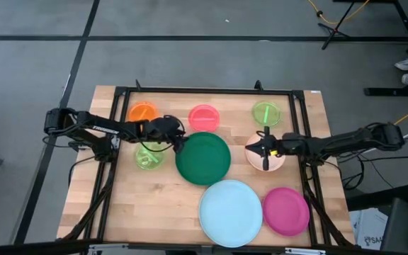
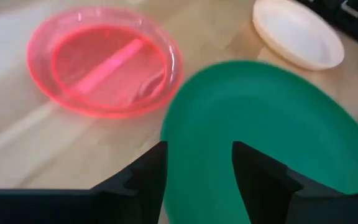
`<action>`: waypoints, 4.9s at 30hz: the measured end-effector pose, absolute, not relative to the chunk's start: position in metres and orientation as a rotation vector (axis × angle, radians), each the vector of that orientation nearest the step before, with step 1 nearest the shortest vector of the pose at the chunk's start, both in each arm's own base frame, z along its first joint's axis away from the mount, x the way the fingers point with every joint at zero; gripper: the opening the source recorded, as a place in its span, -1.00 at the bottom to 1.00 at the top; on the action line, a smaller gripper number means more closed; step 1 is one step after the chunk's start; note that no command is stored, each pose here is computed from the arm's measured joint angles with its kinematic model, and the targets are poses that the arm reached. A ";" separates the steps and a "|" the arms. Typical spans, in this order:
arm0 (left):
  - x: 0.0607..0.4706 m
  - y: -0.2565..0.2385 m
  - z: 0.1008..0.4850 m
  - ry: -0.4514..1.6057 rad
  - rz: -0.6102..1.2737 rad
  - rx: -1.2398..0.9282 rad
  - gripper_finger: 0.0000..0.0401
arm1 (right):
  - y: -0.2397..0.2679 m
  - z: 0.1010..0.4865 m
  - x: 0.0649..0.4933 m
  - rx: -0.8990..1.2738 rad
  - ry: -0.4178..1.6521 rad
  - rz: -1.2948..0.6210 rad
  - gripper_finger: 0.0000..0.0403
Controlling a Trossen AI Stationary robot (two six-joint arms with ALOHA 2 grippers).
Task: Stack plastic plates
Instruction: Stack the green plate on top of the light blue plate
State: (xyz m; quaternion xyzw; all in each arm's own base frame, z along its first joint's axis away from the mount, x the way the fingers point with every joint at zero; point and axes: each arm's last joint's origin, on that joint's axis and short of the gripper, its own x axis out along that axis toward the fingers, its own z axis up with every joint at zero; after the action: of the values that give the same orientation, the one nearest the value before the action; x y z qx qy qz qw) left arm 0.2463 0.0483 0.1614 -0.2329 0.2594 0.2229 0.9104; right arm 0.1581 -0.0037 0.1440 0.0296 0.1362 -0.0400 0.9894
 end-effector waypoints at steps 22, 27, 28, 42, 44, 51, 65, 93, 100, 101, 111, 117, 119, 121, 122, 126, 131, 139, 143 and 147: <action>0.267 0.049 0.132 0.873 0.536 -0.581 -0.19 | -0.002 0.139 0.160 0.083 0.314 -0.009 -1.00; 0.270 0.048 0.123 0.902 0.514 -0.579 -0.22 | -0.002 0.138 0.160 0.084 0.318 -0.008 -1.00; 0.270 0.048 0.122 0.905 0.511 -0.572 -0.25 | -0.002 0.138 0.160 0.083 0.320 -0.008 -1.00; 0.272 0.050 0.125 0.863 0.542 -0.583 -0.91 | -0.002 0.136 0.159 0.080 0.344 -0.015 -1.00; 0.272 0.051 0.125 0.860 0.544 -0.581 -0.91 | -0.002 0.136 0.159 0.080 0.343 -0.015 -1.00; 0.273 0.053 0.129 0.834 0.527 -0.556 -0.90 | -0.002 0.136 0.159 0.080 0.343 -0.015 -1.00; 0.266 0.050 0.175 0.656 0.475 -0.516 -0.92 | -0.001 0.136 0.159 0.129 0.342 -0.015 -1.00; 0.316 -0.029 0.217 0.451 0.146 -0.518 -0.91 | -0.002 0.136 0.159 0.130 0.341 -0.016 -1.00; 0.347 -0.052 0.209 0.533 0.109 -0.478 -0.91 | -0.001 0.138 0.159 0.091 0.330 0.002 -1.00; 0.350 -0.055 0.207 0.541 0.100 -0.477 -0.91 | -0.001 0.138 0.159 0.082 0.328 0.007 -1.00; 0.377 -0.074 0.190 0.594 0.015 -0.434 -0.91 | -0.001 0.146 0.156 0.079 0.277 0.015 -1.00; 0.386 -0.076 0.174 0.604 0.015 -0.455 -0.91 | -0.001 0.145 0.155 0.080 0.295 0.014 -1.00; 0.389 -0.077 0.171 0.596 0.000 -0.473 -0.91 | -0.001 0.143 0.154 0.080 0.309 0.014 -1.00; 0.391 -0.078 0.168 0.587 -0.001 -0.484 -0.91 | -0.001 0.143 0.154 0.080 0.316 0.013 -1.00; 0.392 -0.078 0.166 0.591 0.001 -0.488 -0.91 | -0.001 0.143 0.154 0.080 0.316 0.013 -1.00; 0.394 -0.080 0.153 0.609 0.007 -0.484 -0.91 | -0.001 0.143 0.154 0.080 0.316 0.013 -1.00; 0.398 -0.082 0.140 0.625 -0.006 -0.495 -0.91 | -0.001 0.143 0.154 0.080 0.315 0.013 -1.00; 0.399 -0.081 0.141 0.594 0.028 -0.485 -0.89 | -0.001 0.143 0.154 0.080 0.315 0.013 -1.00; 0.398 -0.081 0.141 0.599 0.031 -0.480 -0.76 | -0.001 0.143 0.154 0.080 0.315 0.013 -1.00; 0.398 -0.080 0.140 0.612 0.011 -0.484 -0.57 | -0.001 0.143 0.154 0.080 0.310 0.013 -1.00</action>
State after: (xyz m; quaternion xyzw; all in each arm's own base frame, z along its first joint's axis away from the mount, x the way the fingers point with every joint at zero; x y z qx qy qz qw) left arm 0.3981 -0.0805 0.1402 -0.2358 0.2981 0.0055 0.9249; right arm 0.1543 -0.0010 0.1433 0.0400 0.1545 0.0062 0.9872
